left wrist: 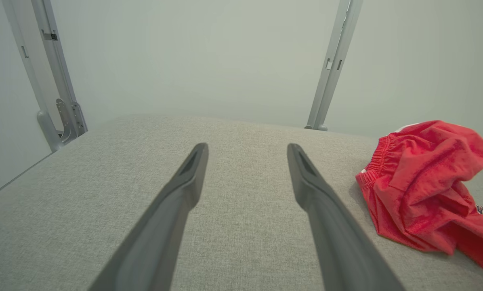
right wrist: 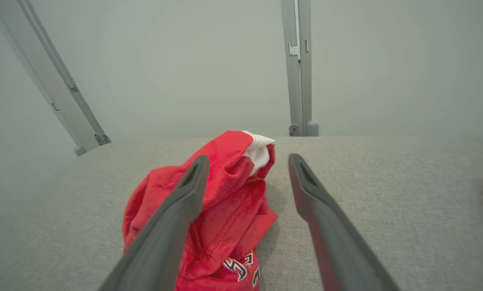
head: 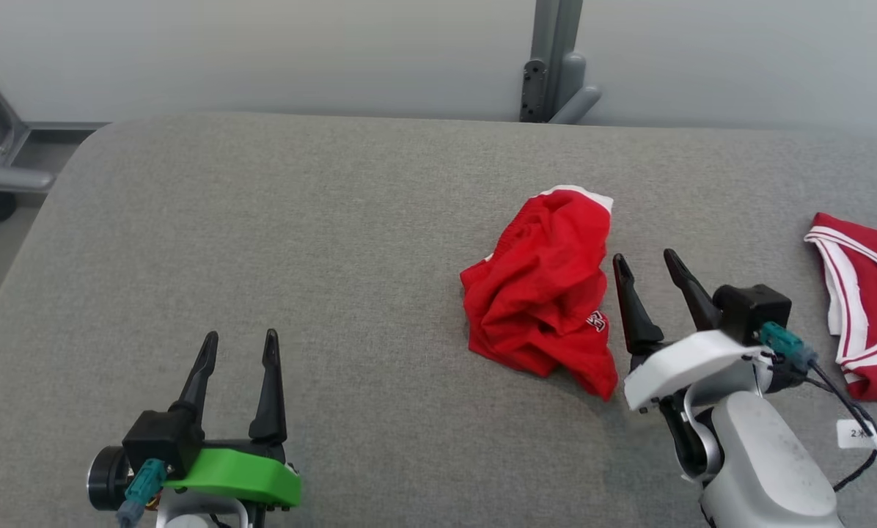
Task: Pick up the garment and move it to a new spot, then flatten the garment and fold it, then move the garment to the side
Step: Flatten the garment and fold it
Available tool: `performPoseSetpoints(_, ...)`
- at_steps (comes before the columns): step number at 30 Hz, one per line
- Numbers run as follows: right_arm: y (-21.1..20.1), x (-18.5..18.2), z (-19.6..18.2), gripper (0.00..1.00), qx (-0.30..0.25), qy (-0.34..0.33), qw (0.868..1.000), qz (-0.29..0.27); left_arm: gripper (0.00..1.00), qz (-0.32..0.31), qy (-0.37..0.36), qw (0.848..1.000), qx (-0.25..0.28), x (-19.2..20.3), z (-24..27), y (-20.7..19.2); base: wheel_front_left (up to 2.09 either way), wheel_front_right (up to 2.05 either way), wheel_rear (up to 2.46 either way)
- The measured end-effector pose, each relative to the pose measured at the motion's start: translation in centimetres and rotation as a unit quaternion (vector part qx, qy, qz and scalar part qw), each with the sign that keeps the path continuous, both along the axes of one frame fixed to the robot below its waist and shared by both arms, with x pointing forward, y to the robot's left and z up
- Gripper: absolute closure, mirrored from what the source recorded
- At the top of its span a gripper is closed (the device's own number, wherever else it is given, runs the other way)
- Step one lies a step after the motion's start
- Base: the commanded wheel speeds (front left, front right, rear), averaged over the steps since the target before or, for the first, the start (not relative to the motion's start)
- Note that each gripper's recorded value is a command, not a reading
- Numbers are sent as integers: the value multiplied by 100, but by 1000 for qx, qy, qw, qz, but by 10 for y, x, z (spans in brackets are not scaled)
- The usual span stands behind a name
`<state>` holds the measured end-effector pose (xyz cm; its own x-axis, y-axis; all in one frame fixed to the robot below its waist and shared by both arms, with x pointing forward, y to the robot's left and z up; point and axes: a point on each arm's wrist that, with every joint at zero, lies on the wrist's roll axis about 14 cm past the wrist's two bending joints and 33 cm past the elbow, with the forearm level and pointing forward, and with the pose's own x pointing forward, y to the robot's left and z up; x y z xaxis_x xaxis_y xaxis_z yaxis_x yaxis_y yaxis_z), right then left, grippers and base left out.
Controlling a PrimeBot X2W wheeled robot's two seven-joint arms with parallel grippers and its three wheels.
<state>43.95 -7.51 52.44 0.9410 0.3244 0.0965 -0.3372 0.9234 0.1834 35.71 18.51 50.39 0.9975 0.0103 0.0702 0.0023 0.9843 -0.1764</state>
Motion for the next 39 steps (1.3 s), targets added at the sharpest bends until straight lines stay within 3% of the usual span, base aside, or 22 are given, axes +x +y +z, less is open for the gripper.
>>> performPoseSetpoints(9, 42, 33, -45, 0, 38, 104, 993, 37, 0, 42, 7, 999, 2, -9, -3, 25, 0, 0, 0)
performPoseSetpoints(10, 46, 35, -48, 33, 44, 115, 992, 40, 0, 46, 9, 999, 2, -11, -4, 28, 0, 0, 0)
performPoseSetpoints(11, 52, 38, -52, 60, 41, 121, 991, 46, 0, 51, 11, 999, 2, -12, -5, 30, 0, 0, 0)
performPoseSetpoints(12, 57, 40, -54, 74, 37, 125, 990, 50, 0, 56, 13, 998, 2, -14, -6, 33, 0, 0, 0)
performPoseSetpoints(13, 61, 44, -55, 96, 35, 128, 990, 54, 0, 61, 15, 998, 3, -16, -7, 36, 0, 0, 0)
performPoseSetpoints(14, 69, 50, -54, 100, 29, 126, 990, 61, 0, 70, 18, 997, 3, -19, -9, 42, 0, 0, 0)
performPoseSetpoints(20, 77, 75, -20, 100, 16, 77, 995, 67, 0, 82, 20, 996, 4, -22, -10, 48, 0, 0, 0)
performPoseSetpoints(25, 77, 90, 36, 100, 15, 2, 998, 66, 0, 79, 12, 997, 3, -22, -5, 45, 0, 0, 0)
performPoseSetpoints(31, 95, 80, 89, 100, 8, -75, 993, 96, 0, 70, 5, 998, 1, -23, -1, 39, 0, 0, 0)
performPoseSetpoints(34, 110, 62, 86, 100, 2, -79, 989, 125, 0, 65, 4, 998, 0, -25, -1, 36, 0, 0, 0)
performPoseSetpoints(39, 135, 11, 30, 100, -12, -24, 982, 188, 0, 57, 3, 998, -1, -25, -1, 30, 0, 0, 0)
